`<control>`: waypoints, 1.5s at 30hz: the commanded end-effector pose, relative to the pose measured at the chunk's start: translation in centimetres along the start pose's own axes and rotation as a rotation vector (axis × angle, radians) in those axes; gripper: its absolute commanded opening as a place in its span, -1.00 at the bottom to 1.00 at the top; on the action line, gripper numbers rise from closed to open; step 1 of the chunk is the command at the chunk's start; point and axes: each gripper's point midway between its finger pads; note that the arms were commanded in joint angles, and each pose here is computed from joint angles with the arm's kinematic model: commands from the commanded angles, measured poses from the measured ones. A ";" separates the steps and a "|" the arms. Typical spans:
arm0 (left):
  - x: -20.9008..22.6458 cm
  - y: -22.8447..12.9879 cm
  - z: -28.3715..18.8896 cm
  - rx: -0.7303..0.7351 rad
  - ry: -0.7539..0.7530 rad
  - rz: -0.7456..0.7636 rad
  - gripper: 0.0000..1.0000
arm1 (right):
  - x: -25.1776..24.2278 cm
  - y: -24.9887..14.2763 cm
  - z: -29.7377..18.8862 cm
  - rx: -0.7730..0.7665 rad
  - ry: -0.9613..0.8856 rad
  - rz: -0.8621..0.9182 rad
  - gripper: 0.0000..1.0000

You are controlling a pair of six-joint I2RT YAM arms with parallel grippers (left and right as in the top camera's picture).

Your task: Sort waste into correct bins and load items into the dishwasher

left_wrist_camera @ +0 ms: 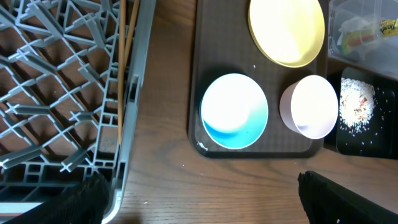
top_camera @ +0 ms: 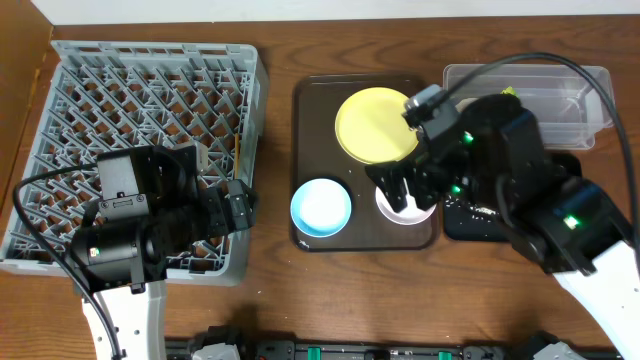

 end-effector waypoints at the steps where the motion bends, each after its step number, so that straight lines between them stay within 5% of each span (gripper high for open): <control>1: -0.2 0.2 -0.3 -0.009 -0.002 0.004 0.96 | -0.6 -1.4 -1.2 0.041 -0.054 -0.054 0.98; 9: -0.2 0.2 -0.3 -0.009 -0.002 0.004 0.96 | -5.9 -3.1 -5.2 0.086 -0.358 -0.139 0.98; 16: -0.2 0.2 -0.3 -0.009 -0.002 0.004 0.96 | -9.0 -2.5 -7.2 -0.192 -0.480 -0.184 0.99; 30: -0.2 0.2 -0.3 -0.009 -0.002 0.004 0.96 | -12.3 -13.1 -4.9 -0.501 -0.583 -0.181 0.98; 45: -0.2 0.2 -0.3 -0.009 -0.002 0.004 0.96 | -12.8 -16.9 -4.7 -0.670 -0.643 -0.197 0.99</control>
Point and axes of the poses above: each gripper's point midway between its finger pads, its own z axis out along the fingers, its own x axis along the line the jaws close on, y = z × x, and after that the axes turned 7 degrees about -z, right-handed
